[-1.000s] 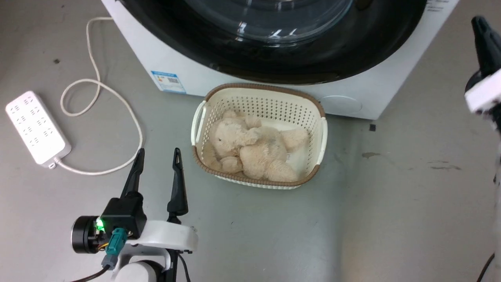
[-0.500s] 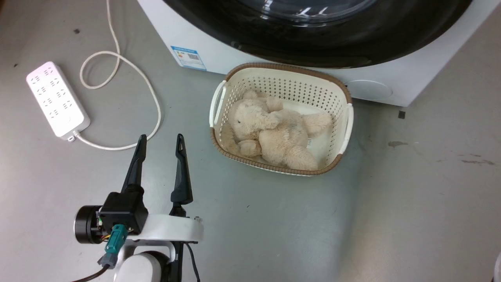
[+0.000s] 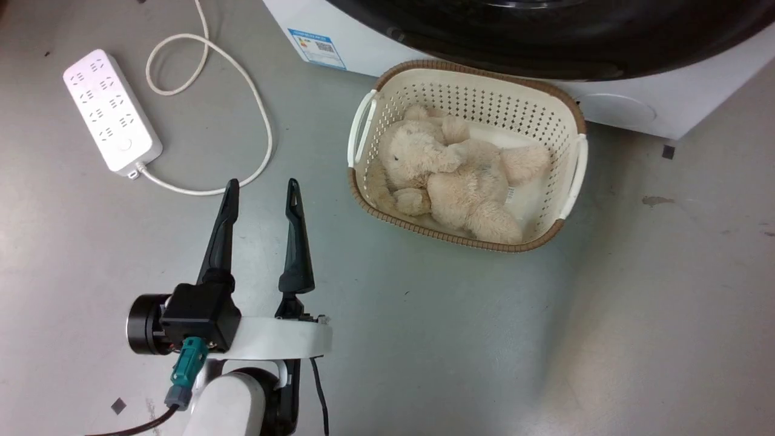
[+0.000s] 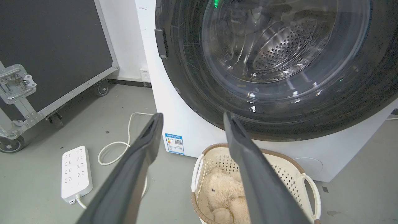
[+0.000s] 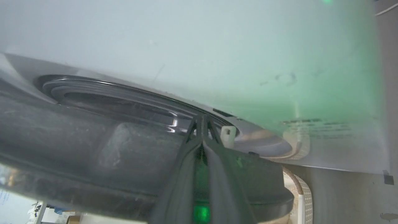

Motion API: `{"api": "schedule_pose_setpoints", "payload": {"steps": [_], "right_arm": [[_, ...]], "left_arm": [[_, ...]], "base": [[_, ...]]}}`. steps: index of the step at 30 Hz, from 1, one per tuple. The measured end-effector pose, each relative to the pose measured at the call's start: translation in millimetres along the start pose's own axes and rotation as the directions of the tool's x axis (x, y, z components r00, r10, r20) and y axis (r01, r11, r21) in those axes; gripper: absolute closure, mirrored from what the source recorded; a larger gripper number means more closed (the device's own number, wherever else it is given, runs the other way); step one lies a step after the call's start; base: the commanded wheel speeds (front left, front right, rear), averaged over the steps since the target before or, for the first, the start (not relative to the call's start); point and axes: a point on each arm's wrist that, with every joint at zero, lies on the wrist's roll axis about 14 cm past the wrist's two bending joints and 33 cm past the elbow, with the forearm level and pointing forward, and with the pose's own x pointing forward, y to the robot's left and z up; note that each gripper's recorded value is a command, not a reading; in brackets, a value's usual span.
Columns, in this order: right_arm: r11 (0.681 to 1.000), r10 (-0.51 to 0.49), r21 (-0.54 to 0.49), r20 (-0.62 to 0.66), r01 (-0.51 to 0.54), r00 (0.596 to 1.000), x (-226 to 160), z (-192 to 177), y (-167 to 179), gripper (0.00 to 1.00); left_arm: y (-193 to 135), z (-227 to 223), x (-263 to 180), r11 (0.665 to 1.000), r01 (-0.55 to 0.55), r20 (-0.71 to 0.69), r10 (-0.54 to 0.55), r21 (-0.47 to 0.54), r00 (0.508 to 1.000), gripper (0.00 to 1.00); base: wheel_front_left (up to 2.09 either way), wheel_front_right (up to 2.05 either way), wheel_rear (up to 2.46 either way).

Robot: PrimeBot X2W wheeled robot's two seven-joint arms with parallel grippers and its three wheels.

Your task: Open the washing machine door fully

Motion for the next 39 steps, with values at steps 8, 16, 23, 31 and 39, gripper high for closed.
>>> {"api": "schedule_pose_setpoints", "payload": {"steps": [8,16,23,31,39], "right_arm": [[0.993,0.078,0.092,-0.07,-0.072,0.995,-12,-10,14,1.0],[0.97,0.17,0.198,-0.153,-0.138,0.973,-44,-44,31,1.0],[0.954,0.259,0.234,-0.316,-0.19,0.913,-94,-116,62,1.0],[0.917,0.385,0.276,-0.428,-0.287,0.818,-134,-179,99,1.0],[0.852,0.523,0.365,-0.558,-0.375,0.645,-168,-281,159,1.0]], "left_arm": [[1,15,-2,1.0,-0.006,0.05,0.006,-0.004,0.999,0.0],[0,37,-10,1.0,0.007,0.11,-0.004,-0.019,0.994,0.0],[3,48,-40,0.999,0.031,0.129,-0.027,-0.029,0.991,0.0],[4,37,-66,0.998,0.054,0.09,-0.051,-0.036,0.995,0.0],[13,35,-87,0.997,0.054,0.078,-0.05,-0.051,0.996,0.0]], "base": [[0.0,0.0,0.0],[0.0,0.0,0.0],[0.0,0.0,0.0],[0.0,0.0,0.0],[0.0,0.0,0.0]]}}
